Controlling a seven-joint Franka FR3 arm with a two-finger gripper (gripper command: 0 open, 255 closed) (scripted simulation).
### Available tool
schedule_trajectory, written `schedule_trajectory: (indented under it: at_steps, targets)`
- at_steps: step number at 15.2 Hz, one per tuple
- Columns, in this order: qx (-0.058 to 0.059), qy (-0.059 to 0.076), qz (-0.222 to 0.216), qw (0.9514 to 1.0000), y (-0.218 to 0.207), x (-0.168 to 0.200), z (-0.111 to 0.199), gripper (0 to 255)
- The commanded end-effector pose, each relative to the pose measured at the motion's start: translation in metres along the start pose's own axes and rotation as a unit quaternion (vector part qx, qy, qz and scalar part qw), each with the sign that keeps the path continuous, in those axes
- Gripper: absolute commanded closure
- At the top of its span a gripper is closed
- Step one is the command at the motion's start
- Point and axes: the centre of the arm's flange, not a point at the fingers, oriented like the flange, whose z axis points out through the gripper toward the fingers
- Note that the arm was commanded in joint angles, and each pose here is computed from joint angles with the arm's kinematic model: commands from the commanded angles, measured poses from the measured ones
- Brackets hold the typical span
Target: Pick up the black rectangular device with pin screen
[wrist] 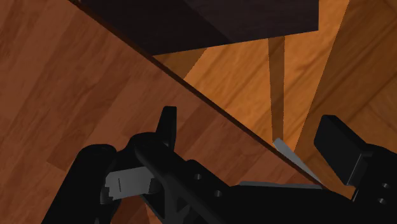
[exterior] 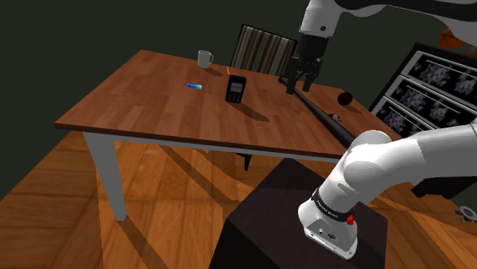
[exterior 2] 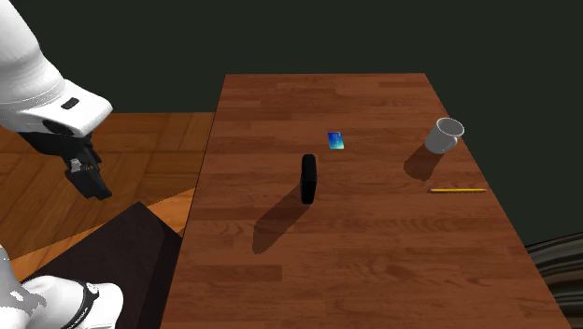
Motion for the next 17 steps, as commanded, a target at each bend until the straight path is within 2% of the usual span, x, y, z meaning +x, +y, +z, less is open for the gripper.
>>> schedule_trajectory:
  at_steps: [1, 9, 17]
  targets:
    - [0.0, 0.0, 0.0, 1.0, 0.0, 0.0, 0.0, 0]
    - [-0.005, 0.019, -0.066, 0.9976, 0.059, 0.078, 0.022, 0]
    - [-0.01, 0.037, -0.131, 0.9906, 0.108, 0.164, 0.04, 0]
